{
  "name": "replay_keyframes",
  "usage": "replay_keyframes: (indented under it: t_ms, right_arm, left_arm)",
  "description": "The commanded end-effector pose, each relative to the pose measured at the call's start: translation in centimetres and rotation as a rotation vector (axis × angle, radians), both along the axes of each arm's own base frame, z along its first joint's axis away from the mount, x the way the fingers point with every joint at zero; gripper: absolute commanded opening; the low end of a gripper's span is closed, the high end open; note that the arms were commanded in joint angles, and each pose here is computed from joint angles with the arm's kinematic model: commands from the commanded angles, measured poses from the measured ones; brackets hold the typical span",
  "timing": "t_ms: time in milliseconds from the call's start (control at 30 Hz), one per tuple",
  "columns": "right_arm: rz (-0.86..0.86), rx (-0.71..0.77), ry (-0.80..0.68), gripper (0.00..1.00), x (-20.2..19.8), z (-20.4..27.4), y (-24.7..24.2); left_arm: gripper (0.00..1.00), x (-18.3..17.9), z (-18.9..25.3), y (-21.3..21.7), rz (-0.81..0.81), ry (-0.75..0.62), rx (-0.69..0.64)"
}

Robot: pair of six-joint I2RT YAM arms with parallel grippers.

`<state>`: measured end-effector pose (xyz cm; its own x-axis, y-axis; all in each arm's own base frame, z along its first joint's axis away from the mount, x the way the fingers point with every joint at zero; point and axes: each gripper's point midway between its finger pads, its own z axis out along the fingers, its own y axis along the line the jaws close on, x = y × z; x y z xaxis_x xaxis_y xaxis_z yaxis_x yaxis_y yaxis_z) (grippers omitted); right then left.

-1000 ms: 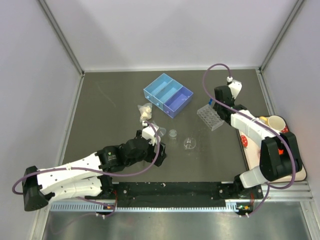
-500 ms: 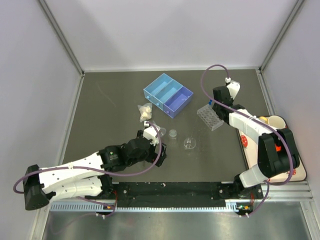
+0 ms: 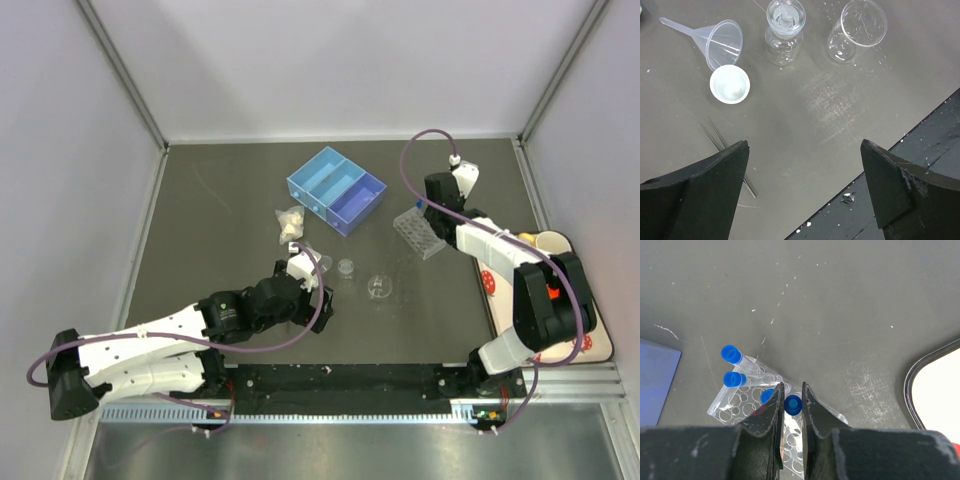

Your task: Organize the chemistry lab equipment

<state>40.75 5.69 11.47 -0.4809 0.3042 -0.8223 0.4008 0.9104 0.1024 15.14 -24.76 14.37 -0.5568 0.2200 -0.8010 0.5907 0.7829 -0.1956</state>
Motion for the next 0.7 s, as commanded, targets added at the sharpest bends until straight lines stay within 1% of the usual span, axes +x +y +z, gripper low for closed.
replay_keyframes:
  t_ms: [0,100,533,667]
  right_arm:
    - [-0.014,-0.004,0.014,0.0,0.2,-1.2,-0.4]
    - [-0.01,0.001,0.018,0.0,0.2,-1.5,-0.2]
    - [0.009,0.003,0.026,0.1,0.1,-2.1,0.2]
    - [0.02,-0.018,0.025,0.11,0.0,-1.9,0.5]
  left_arm:
    - [0.99,0.6,1.5,-0.7,0.007,-0.037,-0.042]
    - [0.99,0.6,1.4,-0.7,0.011,-0.038,-0.042]
    - [0.99,0.6,1.3,-0.9,0.006,-0.032,-0.037]
    - [0.99,0.6,1.3,-0.9,0.006,-0.032,-0.037]
